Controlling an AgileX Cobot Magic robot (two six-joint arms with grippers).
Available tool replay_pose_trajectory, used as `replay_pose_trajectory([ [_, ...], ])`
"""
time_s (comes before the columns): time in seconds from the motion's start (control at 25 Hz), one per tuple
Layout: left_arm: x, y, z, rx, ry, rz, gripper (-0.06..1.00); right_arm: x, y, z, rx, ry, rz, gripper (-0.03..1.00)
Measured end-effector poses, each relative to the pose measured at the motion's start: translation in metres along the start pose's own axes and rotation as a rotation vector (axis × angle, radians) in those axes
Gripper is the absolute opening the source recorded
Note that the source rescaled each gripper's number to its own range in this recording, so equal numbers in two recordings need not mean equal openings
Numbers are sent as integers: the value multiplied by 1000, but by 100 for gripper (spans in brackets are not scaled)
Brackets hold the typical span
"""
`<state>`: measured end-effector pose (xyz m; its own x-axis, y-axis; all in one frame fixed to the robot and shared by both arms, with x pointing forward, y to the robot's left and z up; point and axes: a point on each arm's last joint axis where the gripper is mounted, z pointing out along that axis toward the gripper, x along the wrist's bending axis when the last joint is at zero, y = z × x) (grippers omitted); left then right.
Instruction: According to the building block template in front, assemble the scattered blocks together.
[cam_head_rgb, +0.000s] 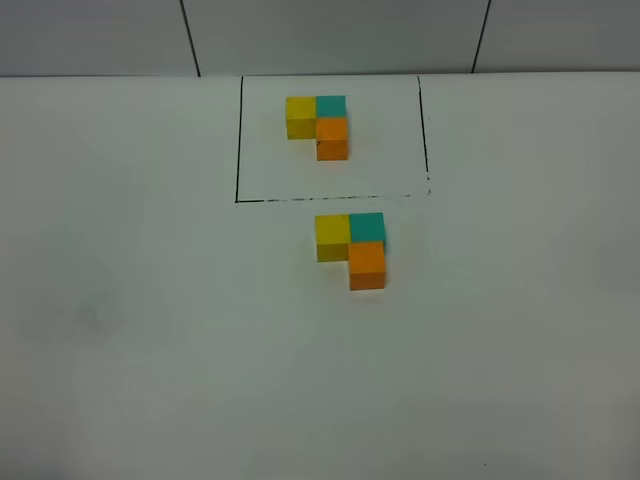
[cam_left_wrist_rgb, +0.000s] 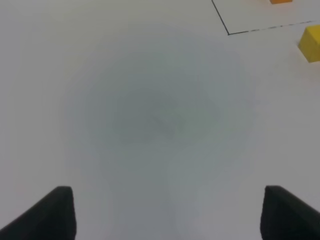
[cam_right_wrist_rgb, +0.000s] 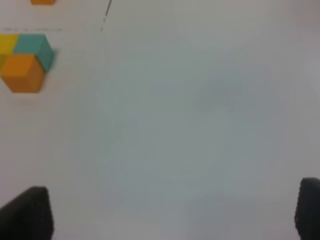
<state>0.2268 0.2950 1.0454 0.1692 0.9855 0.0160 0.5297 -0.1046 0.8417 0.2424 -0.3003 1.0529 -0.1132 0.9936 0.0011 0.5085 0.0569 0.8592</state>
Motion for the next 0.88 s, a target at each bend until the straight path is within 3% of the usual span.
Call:
replay_pose_trajectory([
  [0.12,0,0,0,0,0,0,75,0,-4,-6,-48,1,1,95],
  [0.48,0,0,0,0,1,-1,75,0,-4,-6,-48,-4,4,92],
  [0.88,0,0,0,0,1,-1,75,0,-4,-6,-48,-105,59,88],
])
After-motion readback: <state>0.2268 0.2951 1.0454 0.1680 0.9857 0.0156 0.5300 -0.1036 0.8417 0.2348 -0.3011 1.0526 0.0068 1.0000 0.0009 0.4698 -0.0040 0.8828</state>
